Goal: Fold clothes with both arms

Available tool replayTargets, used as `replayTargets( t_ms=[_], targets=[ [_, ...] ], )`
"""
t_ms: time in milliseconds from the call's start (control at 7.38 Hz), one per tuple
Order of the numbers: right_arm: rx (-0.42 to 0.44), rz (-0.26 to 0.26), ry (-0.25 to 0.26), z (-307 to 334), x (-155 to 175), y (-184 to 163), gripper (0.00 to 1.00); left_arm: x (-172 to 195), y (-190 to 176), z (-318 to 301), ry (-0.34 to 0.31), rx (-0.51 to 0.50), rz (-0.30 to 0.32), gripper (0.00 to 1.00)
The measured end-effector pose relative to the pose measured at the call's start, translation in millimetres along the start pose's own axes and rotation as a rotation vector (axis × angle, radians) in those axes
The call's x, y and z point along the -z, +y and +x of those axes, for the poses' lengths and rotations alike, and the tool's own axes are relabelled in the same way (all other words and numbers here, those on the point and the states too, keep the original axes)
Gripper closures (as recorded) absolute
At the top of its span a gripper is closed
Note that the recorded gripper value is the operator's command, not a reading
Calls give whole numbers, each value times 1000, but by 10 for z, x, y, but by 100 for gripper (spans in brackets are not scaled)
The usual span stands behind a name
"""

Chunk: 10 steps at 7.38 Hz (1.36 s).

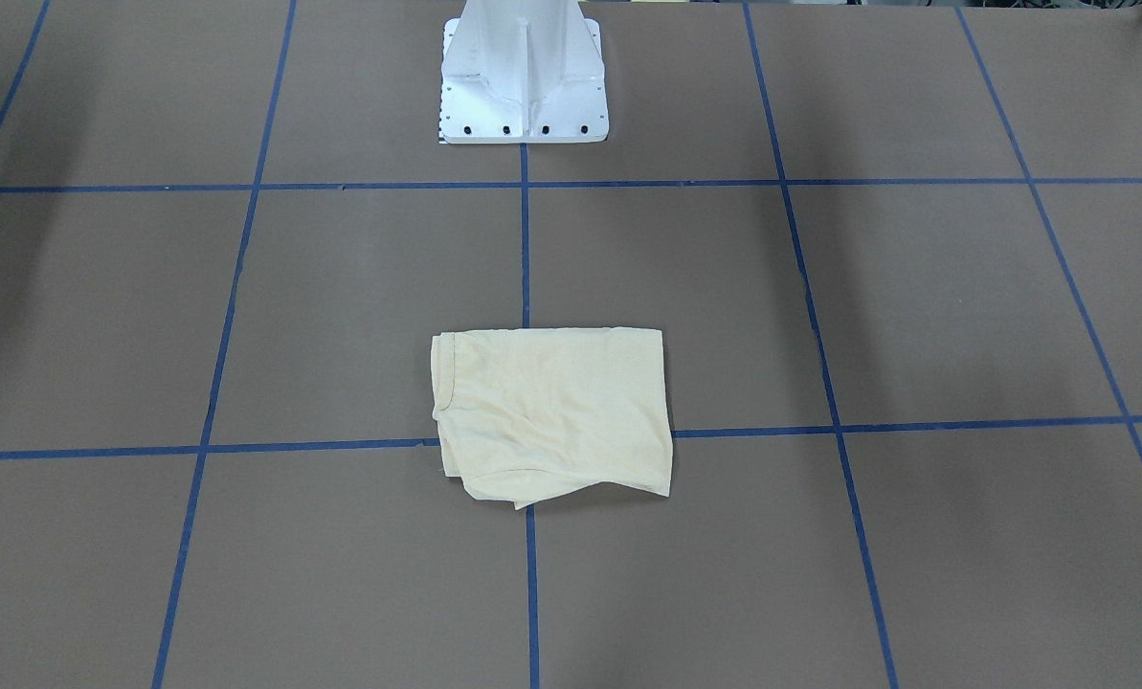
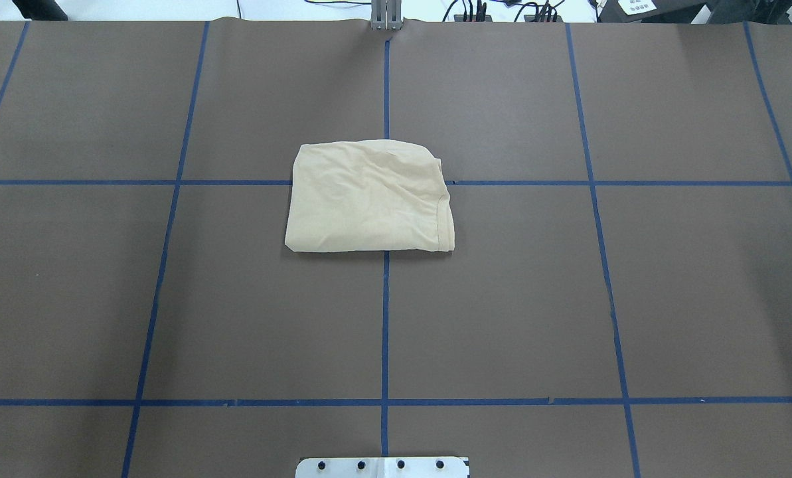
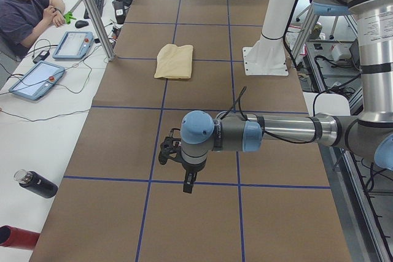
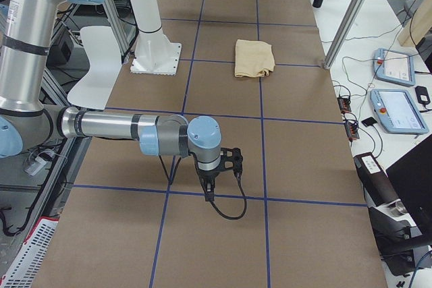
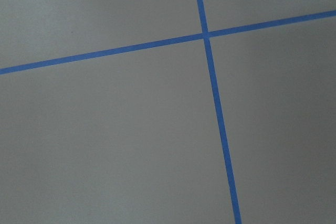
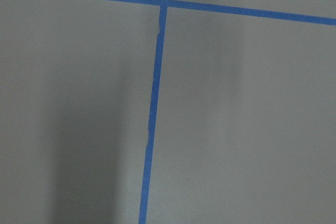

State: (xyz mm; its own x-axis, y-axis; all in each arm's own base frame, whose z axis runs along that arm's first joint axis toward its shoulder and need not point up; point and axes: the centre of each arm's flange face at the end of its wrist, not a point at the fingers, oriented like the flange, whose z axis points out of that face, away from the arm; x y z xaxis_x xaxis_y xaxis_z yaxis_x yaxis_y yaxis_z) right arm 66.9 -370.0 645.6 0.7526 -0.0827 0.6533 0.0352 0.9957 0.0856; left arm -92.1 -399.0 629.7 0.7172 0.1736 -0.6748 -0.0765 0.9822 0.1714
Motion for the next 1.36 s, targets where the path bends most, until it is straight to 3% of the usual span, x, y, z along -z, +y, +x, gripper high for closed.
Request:
replayTargets(
  t_ms=[271,1356],
  targets=[
    [-4,-5,-2,14,-19,23,0,-73,-98,163,8,11,-13,0],
    [-7,-9,-3,25,-33,29,0,-53,-219,226,-4,-56,45,0]
  ],
)
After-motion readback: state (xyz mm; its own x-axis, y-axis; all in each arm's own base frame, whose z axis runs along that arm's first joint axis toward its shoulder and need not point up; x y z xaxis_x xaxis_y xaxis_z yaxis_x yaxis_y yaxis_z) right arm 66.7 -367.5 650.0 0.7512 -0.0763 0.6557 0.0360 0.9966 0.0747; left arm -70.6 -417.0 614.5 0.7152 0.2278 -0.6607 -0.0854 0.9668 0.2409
